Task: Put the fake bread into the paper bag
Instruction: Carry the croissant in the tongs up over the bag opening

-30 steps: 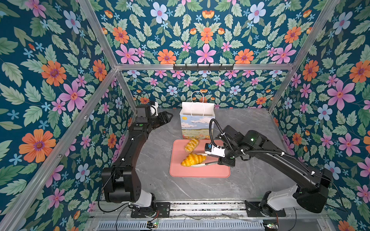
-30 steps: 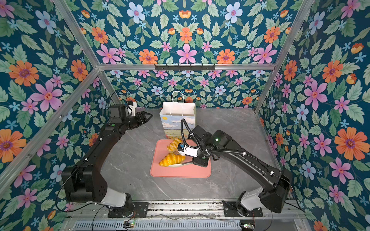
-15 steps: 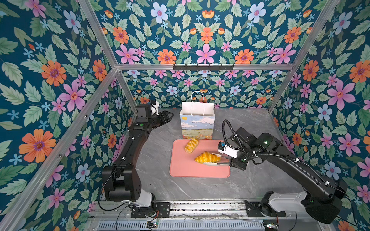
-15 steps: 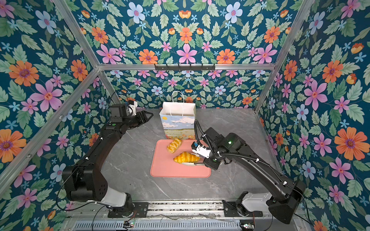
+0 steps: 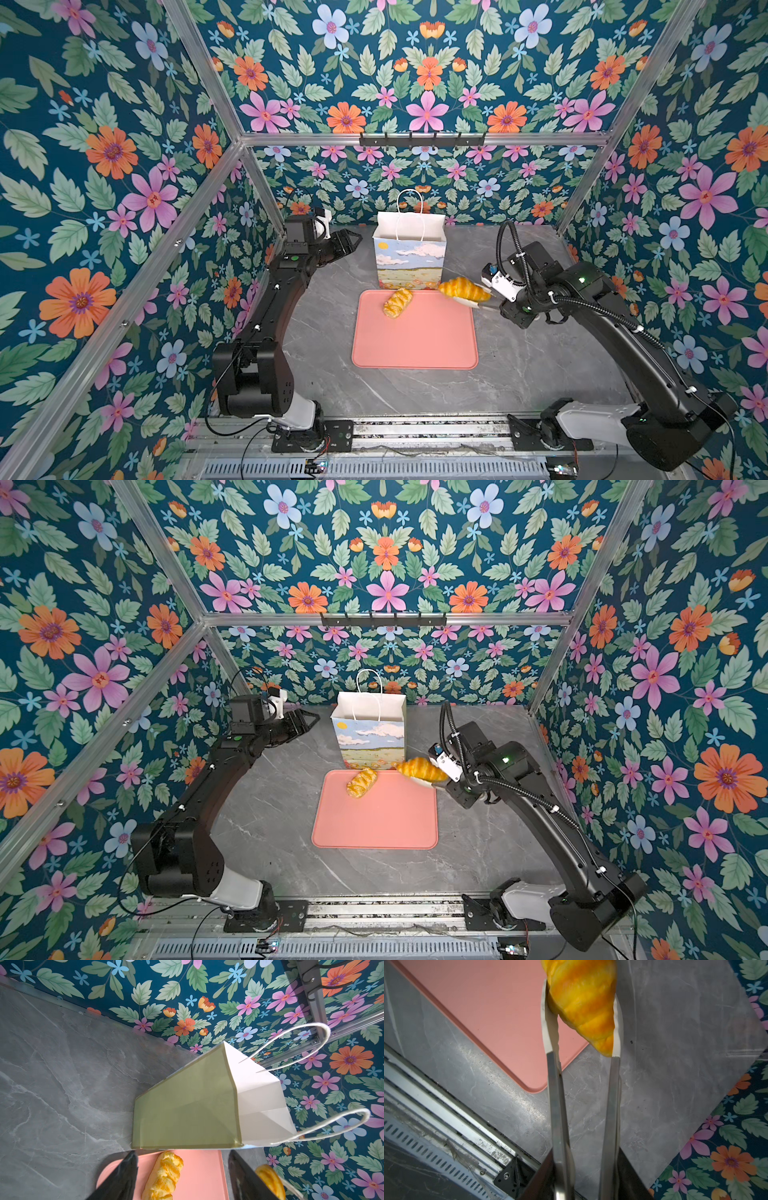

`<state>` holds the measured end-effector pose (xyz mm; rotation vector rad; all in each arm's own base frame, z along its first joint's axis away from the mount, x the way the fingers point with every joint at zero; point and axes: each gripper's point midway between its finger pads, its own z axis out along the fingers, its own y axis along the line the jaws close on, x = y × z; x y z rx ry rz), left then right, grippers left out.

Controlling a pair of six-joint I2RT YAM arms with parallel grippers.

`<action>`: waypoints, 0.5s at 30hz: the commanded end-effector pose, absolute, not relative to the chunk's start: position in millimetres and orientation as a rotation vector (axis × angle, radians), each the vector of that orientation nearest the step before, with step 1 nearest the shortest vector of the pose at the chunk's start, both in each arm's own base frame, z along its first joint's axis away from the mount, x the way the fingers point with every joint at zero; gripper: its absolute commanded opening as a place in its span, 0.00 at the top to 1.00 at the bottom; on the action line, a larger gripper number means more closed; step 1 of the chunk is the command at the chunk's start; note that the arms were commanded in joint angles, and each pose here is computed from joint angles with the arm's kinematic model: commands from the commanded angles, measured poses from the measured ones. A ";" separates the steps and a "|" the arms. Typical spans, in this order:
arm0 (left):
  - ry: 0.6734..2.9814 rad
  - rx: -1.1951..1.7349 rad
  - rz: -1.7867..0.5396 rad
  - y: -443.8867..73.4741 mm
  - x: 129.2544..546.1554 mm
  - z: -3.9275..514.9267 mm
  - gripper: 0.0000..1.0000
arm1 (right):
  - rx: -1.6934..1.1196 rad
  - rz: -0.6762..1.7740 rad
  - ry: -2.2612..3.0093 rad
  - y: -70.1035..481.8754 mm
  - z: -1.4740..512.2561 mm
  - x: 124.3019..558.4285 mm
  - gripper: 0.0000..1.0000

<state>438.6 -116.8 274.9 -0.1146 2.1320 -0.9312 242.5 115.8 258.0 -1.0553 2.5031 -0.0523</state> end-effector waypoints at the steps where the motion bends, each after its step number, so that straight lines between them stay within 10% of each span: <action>1: 2.112 -0.100 -0.944 -118.4 438.1 281.5 0.30 | -1.028 -0.051 2.464 117.5 269.8 258.8 0.60; 15: 2.109 -0.115 -0.932 -118.1 436.6 291.5 0.30 | -0.892 -0.250 2.415 79.0 339.0 340.0 0.60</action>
